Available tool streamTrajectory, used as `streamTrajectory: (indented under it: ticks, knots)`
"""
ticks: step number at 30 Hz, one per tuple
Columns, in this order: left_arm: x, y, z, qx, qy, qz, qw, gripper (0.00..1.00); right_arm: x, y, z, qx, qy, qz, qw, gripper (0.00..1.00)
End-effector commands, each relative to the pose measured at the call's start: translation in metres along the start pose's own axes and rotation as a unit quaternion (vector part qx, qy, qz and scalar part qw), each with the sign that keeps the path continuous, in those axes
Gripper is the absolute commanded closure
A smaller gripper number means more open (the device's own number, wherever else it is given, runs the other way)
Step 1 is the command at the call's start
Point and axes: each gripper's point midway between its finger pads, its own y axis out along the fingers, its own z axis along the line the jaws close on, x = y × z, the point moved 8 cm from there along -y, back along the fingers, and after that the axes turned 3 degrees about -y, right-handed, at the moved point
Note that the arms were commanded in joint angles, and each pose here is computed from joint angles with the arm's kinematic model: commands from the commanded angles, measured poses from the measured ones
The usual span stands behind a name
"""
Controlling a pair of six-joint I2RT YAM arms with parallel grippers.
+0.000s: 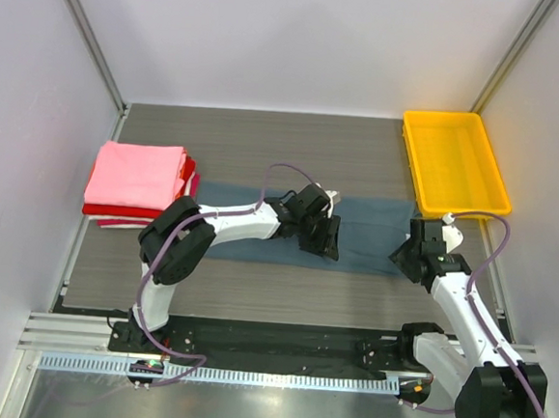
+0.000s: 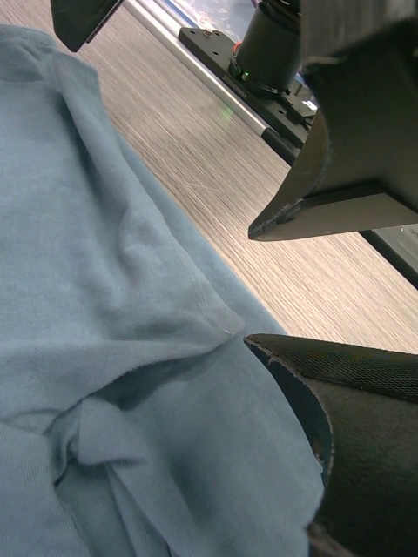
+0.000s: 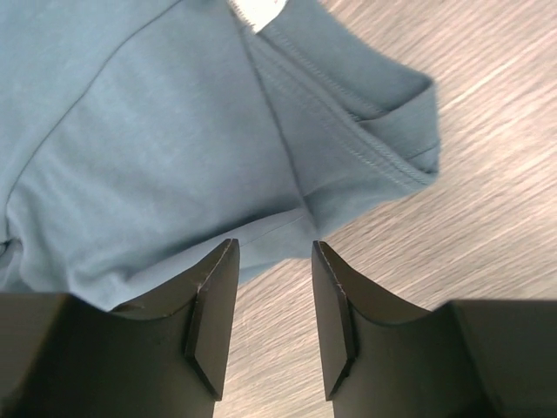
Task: Fold and stack the t-shirts
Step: Fold the tshirt
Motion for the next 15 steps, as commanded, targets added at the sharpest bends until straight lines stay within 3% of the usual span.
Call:
streamTrajectory:
  ticks: [1,15]
  knots:
    - [0.0027,0.0029,-0.0099,-0.027,0.001,-0.009,1.000,0.52,0.0027,0.0023,-0.0062,-0.034,0.018,-0.022,0.999,0.56]
    - [0.0051,-0.0038,-0.0148,-0.035,0.008,-0.015,0.999,0.55,-0.0055,0.0102,-0.0079,-0.019,0.033,-0.026,0.999,0.63]
